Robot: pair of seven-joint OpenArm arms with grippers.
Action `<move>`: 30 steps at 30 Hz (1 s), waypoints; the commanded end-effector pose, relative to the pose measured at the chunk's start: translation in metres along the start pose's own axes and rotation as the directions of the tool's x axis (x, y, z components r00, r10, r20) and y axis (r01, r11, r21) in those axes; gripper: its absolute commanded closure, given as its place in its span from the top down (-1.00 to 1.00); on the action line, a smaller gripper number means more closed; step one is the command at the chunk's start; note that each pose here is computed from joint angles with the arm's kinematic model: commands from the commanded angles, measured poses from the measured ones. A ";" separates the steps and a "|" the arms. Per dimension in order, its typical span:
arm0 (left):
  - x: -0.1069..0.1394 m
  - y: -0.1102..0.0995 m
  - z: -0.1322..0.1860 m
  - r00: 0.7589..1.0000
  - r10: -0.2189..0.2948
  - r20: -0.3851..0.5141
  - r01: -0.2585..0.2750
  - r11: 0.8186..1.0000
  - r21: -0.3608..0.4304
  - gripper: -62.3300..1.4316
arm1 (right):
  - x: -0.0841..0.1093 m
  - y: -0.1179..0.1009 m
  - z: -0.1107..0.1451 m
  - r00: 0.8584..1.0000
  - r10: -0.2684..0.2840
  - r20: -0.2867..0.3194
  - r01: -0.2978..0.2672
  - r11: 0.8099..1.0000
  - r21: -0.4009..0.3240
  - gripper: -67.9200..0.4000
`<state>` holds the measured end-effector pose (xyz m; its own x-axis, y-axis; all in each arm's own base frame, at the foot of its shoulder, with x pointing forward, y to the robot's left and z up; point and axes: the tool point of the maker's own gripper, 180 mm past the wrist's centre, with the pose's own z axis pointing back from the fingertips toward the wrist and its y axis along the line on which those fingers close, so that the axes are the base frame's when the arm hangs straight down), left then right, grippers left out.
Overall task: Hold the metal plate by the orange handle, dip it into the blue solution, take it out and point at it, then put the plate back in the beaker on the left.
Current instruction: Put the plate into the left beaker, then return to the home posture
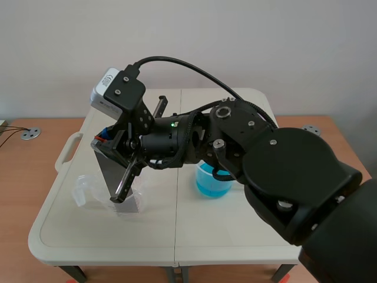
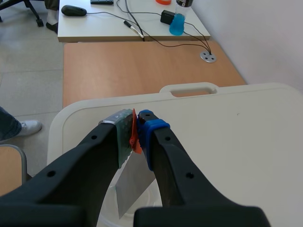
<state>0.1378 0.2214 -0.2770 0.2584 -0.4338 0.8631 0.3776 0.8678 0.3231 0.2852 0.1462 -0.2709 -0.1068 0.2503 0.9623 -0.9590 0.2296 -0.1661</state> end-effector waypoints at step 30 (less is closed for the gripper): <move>0.006 0.003 0.002 1.000 0.001 0.021 -0.001 1.000 0.009 -0.90 | 0.005 -0.040 0.005 1.000 0.021 0.005 -0.020 0.981 -0.195 0.33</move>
<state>0.1378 0.2214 -0.2770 0.2581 -0.4337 0.8633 0.3776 0.8678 0.3231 0.3160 0.1345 -0.2684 -0.1098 0.2731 0.9557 -0.8948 0.3916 -0.2147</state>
